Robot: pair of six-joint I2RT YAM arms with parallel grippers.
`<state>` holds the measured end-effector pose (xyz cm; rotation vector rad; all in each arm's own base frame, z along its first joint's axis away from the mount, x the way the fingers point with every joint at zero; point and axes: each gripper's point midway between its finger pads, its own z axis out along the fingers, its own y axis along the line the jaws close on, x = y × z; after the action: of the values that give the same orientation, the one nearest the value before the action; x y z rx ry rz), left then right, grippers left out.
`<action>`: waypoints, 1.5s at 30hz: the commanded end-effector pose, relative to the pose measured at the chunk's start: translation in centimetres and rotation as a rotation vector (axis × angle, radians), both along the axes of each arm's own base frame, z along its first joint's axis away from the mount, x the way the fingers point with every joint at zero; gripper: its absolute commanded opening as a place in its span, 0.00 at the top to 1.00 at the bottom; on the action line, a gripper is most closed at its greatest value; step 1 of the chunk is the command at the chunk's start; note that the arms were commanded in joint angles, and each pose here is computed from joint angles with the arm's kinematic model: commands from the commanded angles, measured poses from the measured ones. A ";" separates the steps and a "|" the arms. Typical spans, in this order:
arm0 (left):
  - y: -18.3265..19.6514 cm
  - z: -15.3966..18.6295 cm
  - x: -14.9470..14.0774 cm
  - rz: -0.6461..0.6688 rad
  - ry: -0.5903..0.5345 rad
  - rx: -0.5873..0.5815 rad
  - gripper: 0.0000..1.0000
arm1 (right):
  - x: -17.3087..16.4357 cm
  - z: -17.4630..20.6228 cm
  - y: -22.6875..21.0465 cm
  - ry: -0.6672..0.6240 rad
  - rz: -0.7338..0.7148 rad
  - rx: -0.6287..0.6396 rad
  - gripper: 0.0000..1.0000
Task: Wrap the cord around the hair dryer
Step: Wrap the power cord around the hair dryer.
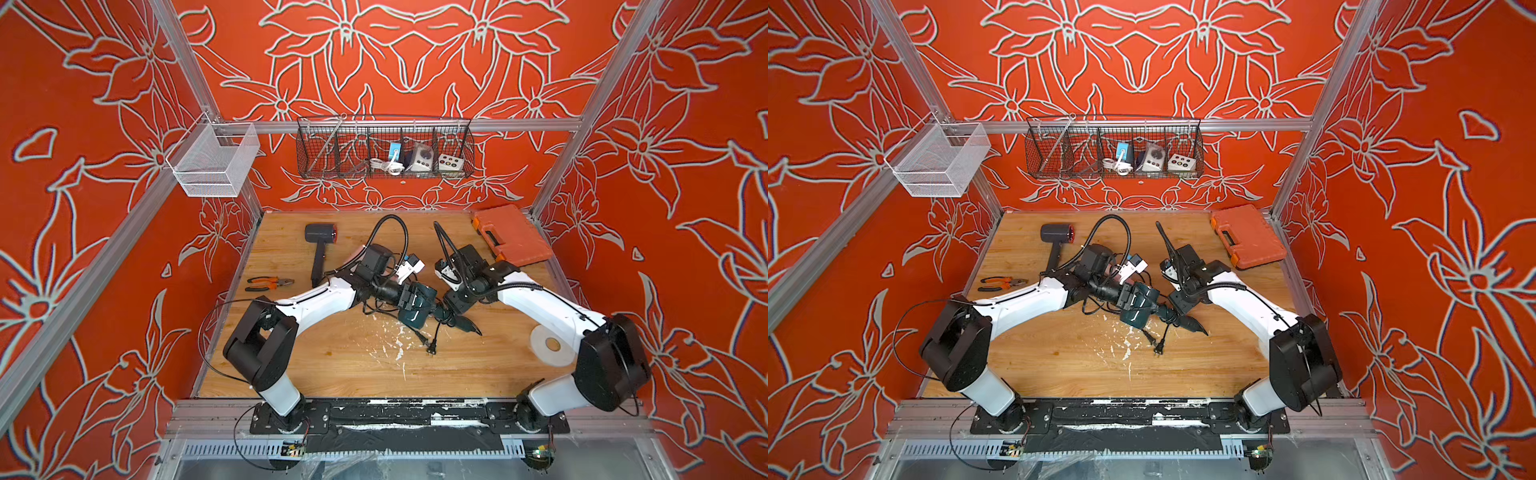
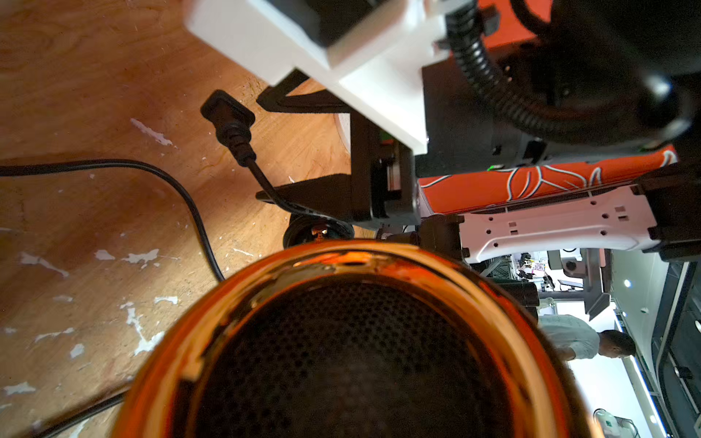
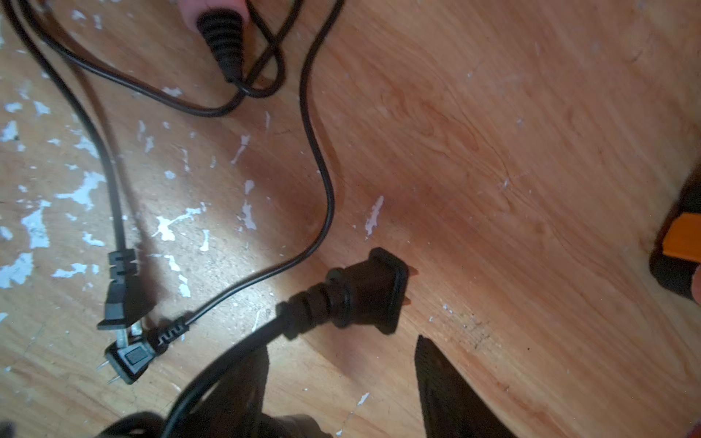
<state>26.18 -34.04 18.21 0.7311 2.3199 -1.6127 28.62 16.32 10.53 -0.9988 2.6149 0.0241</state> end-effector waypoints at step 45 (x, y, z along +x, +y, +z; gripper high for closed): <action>-1.1 -0.1 2.6 0.047 -0.047 0.034 1.00 | -1.8 -3.8 -5.1 0.171 -0.201 -0.126 0.34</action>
<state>27.74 -34.36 15.65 0.6524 2.4344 -1.5235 27.98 11.91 6.36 -0.8109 2.8544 -0.0974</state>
